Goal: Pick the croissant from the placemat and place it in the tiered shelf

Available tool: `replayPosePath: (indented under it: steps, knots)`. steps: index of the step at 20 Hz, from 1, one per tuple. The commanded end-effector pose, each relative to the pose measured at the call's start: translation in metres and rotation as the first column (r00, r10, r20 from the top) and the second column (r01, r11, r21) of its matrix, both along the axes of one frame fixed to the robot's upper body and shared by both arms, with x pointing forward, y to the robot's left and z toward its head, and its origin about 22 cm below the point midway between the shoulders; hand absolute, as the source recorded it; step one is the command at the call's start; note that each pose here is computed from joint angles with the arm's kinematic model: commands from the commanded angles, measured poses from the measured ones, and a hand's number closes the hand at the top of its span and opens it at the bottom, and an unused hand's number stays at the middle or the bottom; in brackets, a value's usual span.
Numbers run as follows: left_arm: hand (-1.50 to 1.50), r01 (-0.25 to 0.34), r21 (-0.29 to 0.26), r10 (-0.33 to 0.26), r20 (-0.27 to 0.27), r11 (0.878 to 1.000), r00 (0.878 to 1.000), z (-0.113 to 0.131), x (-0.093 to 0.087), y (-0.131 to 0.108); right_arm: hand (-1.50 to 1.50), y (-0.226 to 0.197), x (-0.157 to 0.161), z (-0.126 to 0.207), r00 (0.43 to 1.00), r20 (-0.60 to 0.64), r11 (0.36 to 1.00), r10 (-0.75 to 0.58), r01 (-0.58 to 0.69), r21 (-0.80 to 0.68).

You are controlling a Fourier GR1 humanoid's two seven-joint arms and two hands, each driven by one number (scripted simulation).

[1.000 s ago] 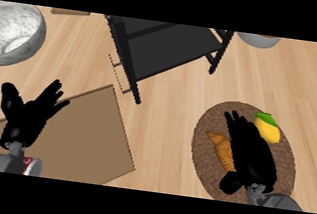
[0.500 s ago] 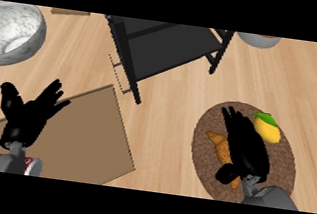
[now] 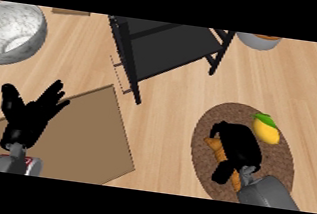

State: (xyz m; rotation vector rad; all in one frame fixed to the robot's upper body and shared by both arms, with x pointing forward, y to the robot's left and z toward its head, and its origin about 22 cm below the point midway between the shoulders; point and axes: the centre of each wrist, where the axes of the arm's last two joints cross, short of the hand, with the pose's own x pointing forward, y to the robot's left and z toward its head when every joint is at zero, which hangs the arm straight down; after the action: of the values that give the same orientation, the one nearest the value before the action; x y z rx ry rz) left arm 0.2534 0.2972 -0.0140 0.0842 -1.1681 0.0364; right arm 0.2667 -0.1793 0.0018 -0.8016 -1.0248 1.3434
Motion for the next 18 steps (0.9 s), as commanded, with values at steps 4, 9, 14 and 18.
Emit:
replayPosePath:
  steps: [4,9,14,18]
  knots:
    - [0.00,-0.018,-0.016,0.017,-0.062,1.000,0.998,-0.020,-0.002,0.002,1.50,-0.005,-0.010,-0.013,0.997,0.001,0.994,0.074,-0.074,0.076]
    - [0.00,-0.004,-0.008,0.004,-0.040,1.000,0.999,-0.011,-0.009,0.004,1.50,0.062,-0.034,-0.006,0.966,0.001,0.946,0.257,-0.252,0.203]
    - [0.00,0.030,-0.015,-0.031,-0.046,0.999,0.998,-0.011,0.000,-0.019,1.50,0.131,-0.024,0.016,0.848,-0.028,0.804,0.530,-0.492,0.333]
    - [0.00,-0.009,-0.008,0.009,-0.050,1.000,0.999,-0.012,-0.009,-0.014,1.50,0.135,-0.030,0.067,0.858,0.122,0.732,0.499,-0.492,0.472]
